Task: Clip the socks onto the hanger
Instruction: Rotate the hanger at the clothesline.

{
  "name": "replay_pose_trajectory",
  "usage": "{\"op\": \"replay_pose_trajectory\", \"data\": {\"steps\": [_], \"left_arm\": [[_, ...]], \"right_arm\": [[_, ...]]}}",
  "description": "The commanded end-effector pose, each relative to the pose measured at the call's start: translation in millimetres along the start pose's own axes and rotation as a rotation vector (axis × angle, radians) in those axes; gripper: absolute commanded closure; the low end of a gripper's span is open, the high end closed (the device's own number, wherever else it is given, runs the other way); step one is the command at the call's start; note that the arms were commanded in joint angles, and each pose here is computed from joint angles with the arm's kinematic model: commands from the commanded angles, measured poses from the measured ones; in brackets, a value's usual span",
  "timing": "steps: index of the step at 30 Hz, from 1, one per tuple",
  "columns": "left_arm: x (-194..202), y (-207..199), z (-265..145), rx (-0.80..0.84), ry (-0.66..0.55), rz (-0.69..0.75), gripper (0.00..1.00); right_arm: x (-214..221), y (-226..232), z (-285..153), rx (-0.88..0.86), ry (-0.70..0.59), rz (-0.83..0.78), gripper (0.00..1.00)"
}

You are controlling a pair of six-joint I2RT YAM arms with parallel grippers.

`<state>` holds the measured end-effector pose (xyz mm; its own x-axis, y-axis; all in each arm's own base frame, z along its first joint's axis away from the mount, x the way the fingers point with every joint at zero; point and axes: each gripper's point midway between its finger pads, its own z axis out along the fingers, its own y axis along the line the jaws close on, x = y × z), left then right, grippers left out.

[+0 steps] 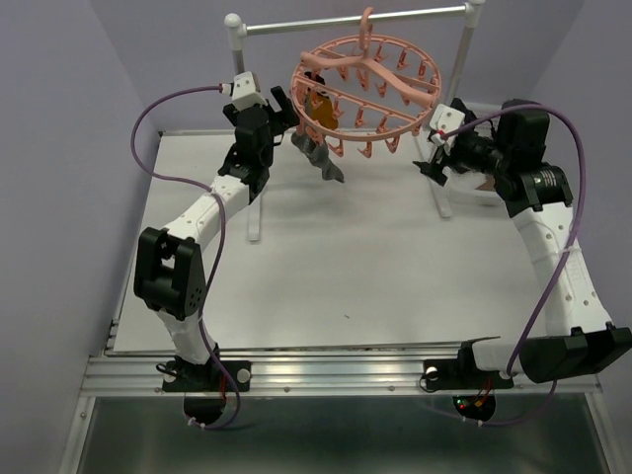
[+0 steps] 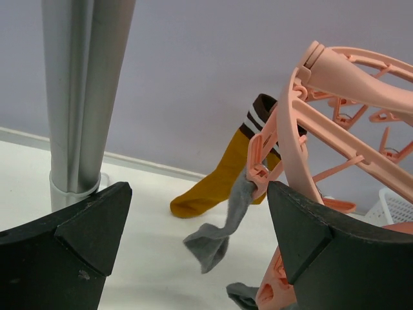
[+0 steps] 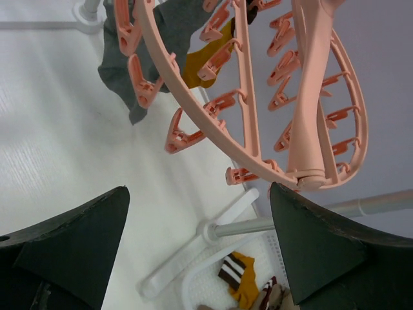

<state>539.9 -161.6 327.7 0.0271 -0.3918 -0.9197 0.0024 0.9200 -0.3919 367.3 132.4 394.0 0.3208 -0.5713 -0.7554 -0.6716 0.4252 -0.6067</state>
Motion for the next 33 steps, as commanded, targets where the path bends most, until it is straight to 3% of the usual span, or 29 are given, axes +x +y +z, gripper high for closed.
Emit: {"op": "replay_pose_trajectory", "data": {"steps": [1, 9, 15, 26, 33], "left_arm": [[-42, -6, 6, 0.007, -0.100, -0.038, 0.01], [-46, -3, 9, 0.004, -0.108, -0.040, 0.01], [-50, -3, 12, 0.000, -0.117, -0.036, 0.01], [-51, -4, 21, 0.000, -0.123, -0.039, 0.01], [-54, -2, 20, -0.004, -0.128, -0.031, 0.01]], "right_arm": [[-20, 9, -5, -0.090, -0.057, -0.127, 0.07], [-33, -23, 11, -0.092, -0.057, -0.169, 0.14], [-18, -37, 40, -0.140, -0.008, -0.161, 0.20], [4, -10, 69, -0.251, 0.091, -0.215, 0.27], [8, -12, 85, -0.244, 0.132, -0.222, 0.52]]}}
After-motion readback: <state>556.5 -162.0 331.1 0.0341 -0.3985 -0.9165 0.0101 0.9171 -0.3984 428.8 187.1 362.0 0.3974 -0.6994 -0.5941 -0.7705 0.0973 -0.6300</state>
